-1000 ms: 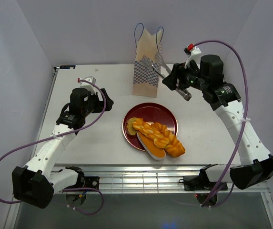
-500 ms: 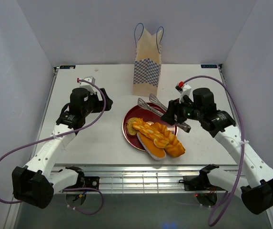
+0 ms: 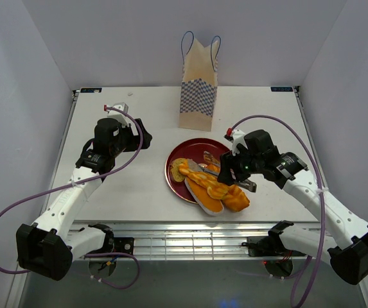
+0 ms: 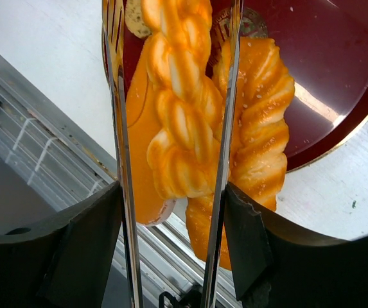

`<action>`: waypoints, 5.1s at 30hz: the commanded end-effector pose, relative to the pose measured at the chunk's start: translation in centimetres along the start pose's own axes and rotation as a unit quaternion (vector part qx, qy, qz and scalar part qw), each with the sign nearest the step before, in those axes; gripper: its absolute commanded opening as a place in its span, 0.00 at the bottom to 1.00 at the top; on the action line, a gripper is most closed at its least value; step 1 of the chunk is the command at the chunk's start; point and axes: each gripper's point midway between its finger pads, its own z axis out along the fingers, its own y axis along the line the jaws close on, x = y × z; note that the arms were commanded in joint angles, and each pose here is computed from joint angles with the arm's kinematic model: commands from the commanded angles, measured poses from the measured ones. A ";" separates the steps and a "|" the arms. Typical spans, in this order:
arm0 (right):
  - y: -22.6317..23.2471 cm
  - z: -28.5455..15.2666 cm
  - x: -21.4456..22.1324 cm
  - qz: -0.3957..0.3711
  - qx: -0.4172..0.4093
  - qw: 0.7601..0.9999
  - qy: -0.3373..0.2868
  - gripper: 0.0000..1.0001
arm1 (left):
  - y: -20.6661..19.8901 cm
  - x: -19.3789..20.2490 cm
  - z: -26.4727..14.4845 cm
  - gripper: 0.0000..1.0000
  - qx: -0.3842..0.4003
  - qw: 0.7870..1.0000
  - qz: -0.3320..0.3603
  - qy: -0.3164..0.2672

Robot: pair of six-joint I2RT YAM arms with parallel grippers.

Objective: Place the fake bread into the paper bag

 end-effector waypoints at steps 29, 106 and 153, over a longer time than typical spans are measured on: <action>-0.2 1.9 1.9 -0.040 0.005 0.998 0.053 0.69 | -1.1 -2.0 -0.9 0.94 0.019 1.000 0.002 -0.024; -4.7 -3.7 -37.5 -0.013 0.070 0.937 -0.343 0.43 | -2.3 -0.9 -0.3 0.94 0.055 0.998 -0.006 0.000; -11.8 0.1 -39.6 0.029 0.054 0.929 -0.366 0.63 | -2.5 -0.2 0.3 0.94 0.061 0.998 -0.011 0.015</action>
